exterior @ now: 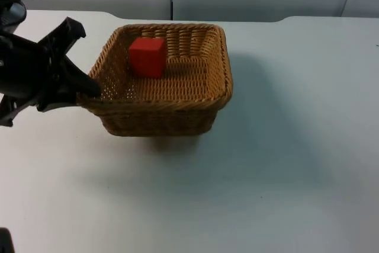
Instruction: Pick up the basket with the left hand and place the cube into the basket with the right hand.
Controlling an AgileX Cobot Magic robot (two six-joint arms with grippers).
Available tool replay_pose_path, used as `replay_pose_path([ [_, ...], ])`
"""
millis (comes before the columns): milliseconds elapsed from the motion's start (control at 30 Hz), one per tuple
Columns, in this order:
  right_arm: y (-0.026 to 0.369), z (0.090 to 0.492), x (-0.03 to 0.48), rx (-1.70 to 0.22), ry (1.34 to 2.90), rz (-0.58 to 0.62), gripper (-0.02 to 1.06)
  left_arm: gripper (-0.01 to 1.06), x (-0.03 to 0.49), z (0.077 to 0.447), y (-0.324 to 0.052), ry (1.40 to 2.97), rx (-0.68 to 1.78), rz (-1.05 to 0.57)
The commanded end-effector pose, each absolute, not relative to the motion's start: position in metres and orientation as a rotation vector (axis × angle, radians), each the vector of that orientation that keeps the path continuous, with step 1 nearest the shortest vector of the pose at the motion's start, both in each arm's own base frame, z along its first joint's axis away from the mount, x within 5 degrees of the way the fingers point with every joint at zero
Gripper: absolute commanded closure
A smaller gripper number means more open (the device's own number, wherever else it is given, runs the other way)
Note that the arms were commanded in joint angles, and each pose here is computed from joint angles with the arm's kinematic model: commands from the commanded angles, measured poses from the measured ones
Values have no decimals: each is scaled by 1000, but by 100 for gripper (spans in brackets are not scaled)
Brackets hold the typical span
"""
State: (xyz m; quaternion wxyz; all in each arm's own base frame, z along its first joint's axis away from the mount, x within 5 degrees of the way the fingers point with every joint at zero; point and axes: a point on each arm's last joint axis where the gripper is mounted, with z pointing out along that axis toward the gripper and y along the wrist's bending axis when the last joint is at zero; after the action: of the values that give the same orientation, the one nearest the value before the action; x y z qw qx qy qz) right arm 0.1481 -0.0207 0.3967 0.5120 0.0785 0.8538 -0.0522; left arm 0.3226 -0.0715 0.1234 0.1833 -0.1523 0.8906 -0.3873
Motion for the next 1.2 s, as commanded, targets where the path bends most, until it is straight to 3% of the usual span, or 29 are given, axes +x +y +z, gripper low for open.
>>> replay_pose_path([
  [0, -21, 397, 147, 195, 2040, -124, 105, 102, 323, 122, -77, 2502, -417, -1174],
  [133, -21, 398, 148, 193, 2026, -122, 105, 84, 321, 112, -81, 2522, -387, -1241],
  [167, -21, 398, 148, 193, 2026, -122, 105, 84, 321, 112, -81, 2522, -387, -1241],
  [333, -21, 399, 148, 192, 2024, -122, 105, 42, 321, 109, -82, 2527, -375, -1253],
  [367, -21, 399, 148, 192, 2024, -122, 105, 42, 321, 109, -82, 2527, -375, -1253],
  [433, -21, 399, 148, 192, 2022, -122, 105, 32, 321, 108, -81, 2532, -339, -1222],
  [533, -22, 399, 148, 189, 2022, -130, 105, 31, 323, 106, -74, 2540, -310, -1139],
  [633, -24, 400, 148, 171, 2020, -180, 105, 31, 331, 113, -53, 2526, -282, -1074],
  [733, -26, 401, 147, 158, 2016, -225, 105, 35, 337, 131, -35, 2479, -332, -1111],
  [767, -27, 401, 147, 156, 2018, -234, 105, 41, 337, 144, -25, 2448, -345, -1131],
  [800, -27, 400, 147, 156, 2023, -236, 105, 55, 336, 165, -10, 2392, -333, -1137],
  [833, -27, 400, 147, 156, 2023, -236, 105, 55, 336, 165, -10, 2392, -333, -1137],
  [967, -25, 408, 137, 159, 1963, -218, 105, 106, 314, 213, 10, 2379, -141, -950],
  [1067, -23, 418, 124, 155, 1873, -205, 105, 105, 297, 237, 11, 2378, -87, -806],
  [1167, -20, 431, 88, 186, 1743, -174, 105, 105, 263, 269, 8, 2274, -60, -664],
])
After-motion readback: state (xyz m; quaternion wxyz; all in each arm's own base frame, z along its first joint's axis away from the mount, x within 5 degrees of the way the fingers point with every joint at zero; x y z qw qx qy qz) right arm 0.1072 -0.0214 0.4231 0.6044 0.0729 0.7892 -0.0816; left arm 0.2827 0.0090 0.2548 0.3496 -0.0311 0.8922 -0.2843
